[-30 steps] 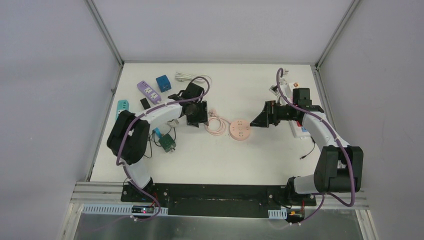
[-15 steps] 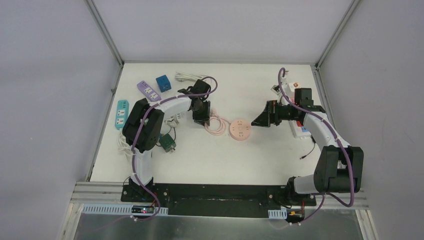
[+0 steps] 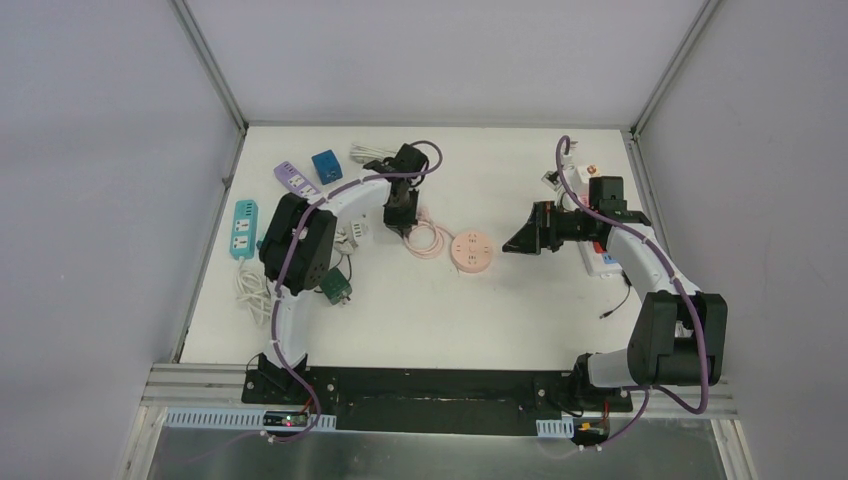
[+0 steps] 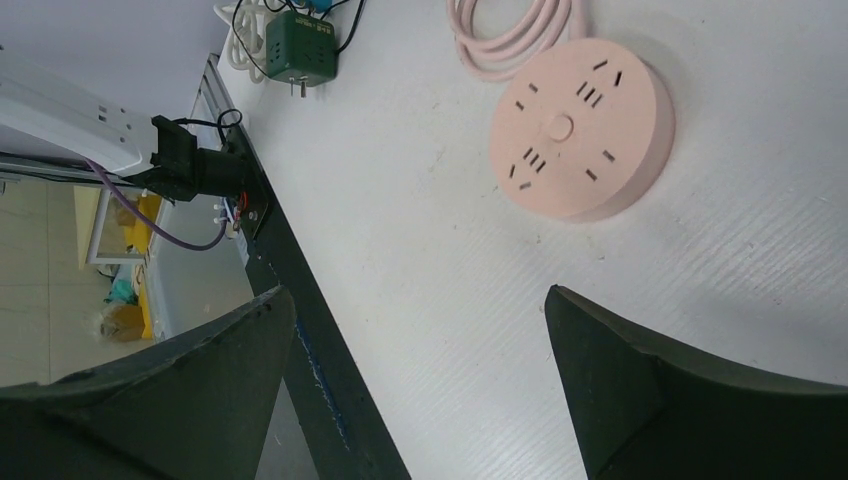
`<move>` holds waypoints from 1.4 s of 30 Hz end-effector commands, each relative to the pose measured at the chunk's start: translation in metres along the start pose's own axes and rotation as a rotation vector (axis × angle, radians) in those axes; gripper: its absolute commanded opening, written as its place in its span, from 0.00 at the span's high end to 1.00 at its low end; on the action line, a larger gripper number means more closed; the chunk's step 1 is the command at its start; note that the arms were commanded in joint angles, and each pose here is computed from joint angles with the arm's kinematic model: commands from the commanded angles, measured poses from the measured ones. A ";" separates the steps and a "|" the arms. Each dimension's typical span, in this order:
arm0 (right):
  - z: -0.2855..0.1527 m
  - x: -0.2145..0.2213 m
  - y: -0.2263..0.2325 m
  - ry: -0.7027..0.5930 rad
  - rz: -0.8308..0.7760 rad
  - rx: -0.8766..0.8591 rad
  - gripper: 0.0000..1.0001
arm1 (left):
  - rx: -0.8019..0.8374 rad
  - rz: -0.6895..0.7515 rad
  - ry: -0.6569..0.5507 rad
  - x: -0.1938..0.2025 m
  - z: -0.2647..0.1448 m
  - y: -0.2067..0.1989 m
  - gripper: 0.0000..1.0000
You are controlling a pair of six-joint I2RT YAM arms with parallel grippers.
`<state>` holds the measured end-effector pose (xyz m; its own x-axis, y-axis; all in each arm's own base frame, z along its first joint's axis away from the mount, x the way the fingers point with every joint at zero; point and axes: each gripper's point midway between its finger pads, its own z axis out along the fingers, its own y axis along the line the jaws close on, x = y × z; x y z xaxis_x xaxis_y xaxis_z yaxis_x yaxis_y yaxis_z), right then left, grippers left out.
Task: Pull the plug off the socket
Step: Move the socket to the center of the board.
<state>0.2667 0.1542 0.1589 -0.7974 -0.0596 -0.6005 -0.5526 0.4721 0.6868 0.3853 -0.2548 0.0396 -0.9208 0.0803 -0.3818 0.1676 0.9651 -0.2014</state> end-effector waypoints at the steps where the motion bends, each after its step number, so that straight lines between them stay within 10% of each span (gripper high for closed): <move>1: -0.004 -0.004 0.005 -0.019 -0.059 -0.014 0.00 | -0.188 0.012 -0.115 -0.057 -0.012 0.053 1.00; 16: -0.014 -0.004 0.000 -0.032 -0.072 0.029 0.00 | -0.364 -0.023 -0.224 -0.151 -0.024 0.137 1.00; 21: -0.024 -0.002 0.003 -0.001 -0.140 0.089 0.00 | -0.301 -0.057 -0.254 -0.162 -0.040 0.135 0.50; 25: -0.041 -0.002 0.009 0.050 -0.219 0.154 0.00 | -0.263 -0.050 -0.320 -0.175 -0.077 0.125 0.30; 37: -0.111 -0.043 0.010 0.078 -0.299 0.461 0.00 | 0.009 -0.036 -0.579 -0.123 -0.217 0.077 0.20; 42: -0.138 -0.069 -0.011 0.033 -0.236 0.581 0.00 | 0.130 -0.087 -0.675 -0.065 -0.252 0.066 0.01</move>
<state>0.2780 0.0597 0.2402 -0.6581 -0.2602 -0.7065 -0.5831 0.7699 0.2596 0.3942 -0.1251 0.2736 -0.5682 -0.1172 -0.8145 0.1371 0.9625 -0.2342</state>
